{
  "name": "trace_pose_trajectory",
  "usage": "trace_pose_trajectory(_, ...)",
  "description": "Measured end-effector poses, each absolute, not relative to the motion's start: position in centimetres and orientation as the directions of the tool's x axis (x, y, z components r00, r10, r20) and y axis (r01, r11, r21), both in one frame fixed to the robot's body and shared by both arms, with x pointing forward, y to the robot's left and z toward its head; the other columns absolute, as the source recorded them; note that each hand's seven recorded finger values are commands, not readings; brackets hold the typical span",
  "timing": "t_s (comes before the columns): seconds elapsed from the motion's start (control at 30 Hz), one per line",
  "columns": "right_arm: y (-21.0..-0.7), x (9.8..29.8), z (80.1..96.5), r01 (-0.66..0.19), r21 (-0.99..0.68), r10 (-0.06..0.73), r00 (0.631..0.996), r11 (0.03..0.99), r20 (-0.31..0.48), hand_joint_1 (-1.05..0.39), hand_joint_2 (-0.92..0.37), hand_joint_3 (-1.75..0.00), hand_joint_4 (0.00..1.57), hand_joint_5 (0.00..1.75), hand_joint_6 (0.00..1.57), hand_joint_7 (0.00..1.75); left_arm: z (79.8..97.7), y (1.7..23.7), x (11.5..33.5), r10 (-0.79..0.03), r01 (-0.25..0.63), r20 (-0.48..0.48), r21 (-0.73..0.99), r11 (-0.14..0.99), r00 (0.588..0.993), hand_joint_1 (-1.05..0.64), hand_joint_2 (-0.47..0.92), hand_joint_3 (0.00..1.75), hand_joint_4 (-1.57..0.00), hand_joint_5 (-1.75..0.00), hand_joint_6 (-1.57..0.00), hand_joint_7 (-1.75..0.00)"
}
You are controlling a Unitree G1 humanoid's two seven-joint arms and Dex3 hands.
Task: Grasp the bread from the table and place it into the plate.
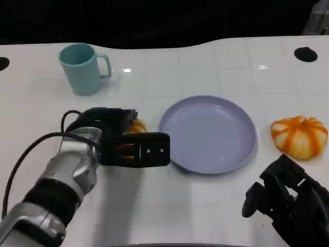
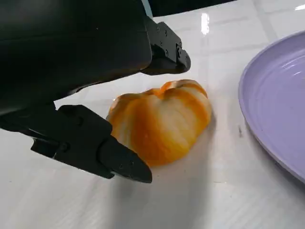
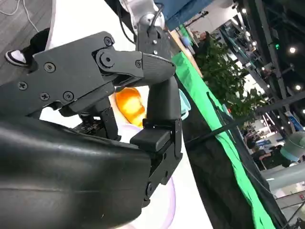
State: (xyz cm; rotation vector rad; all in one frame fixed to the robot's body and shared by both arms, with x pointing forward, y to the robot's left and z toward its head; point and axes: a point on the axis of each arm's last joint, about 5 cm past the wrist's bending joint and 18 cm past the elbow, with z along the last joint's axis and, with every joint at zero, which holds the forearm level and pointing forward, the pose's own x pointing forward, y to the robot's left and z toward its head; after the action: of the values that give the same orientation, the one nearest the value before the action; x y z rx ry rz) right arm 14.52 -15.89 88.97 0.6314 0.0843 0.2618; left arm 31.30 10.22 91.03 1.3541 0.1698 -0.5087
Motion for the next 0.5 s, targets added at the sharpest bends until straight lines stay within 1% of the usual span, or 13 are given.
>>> trace_pose_trajectory(0.13,-16.0,14.5,88.9,-0.216,0.596,0.267,0.964,0.773,0.003,-0.53,-0.73,-0.60,0.65,1.75,0.52,1.58,90.2,10.0,31.6,-0.242,0.451,-0.413,0.883,0.127,0.878,-0.26,0.78,0.01,0.00,-0.09,-0.17,0.00)
trace_pose_trajectory(0.17,-16.0,14.5,88.9,-0.215,0.598,0.266,0.964,0.772,0.003,-0.54,-0.74,-0.60,0.65,1.75,0.52,1.59,90.1,9.9,31.6,-0.243,0.448,-0.410,0.885,0.126,0.879,-0.30,0.80,0.02,0.00,-0.07,-0.16,0.00)
trace_pose_trajectory(0.23,-16.0,14.4,88.9,-0.216,0.600,0.266,0.964,0.771,0.004,-0.54,-0.74,-0.59,0.65,1.75,0.52,1.59,89.8,9.8,31.7,-0.245,0.432,-0.394,0.894,0.120,0.886,-0.32,0.82,0.02,0.00,-0.04,-0.14,0.00)
trace_pose_trajectory(0.33,-16.0,14.4,88.9,-0.223,0.598,0.273,0.962,0.770,0.008,-0.55,-0.74,-0.59,0.65,1.75,0.52,1.60,89.4,9.8,31.7,-0.236,0.415,-0.382,0.903,0.110,0.894,-0.32,0.82,0.01,0.00,-0.03,-0.13,0.00)
trace_pose_trajectory(0.5,-16.1,14.4,88.9,-0.226,0.597,0.274,0.962,0.770,0.010,-0.55,-0.75,-0.58,0.66,1.75,0.53,1.60,89.1,9.7,31.8,-0.232,0.409,-0.378,0.907,0.102,0.896,-0.31,0.82,0.01,-0.05,-0.04,-0.17,-0.01)
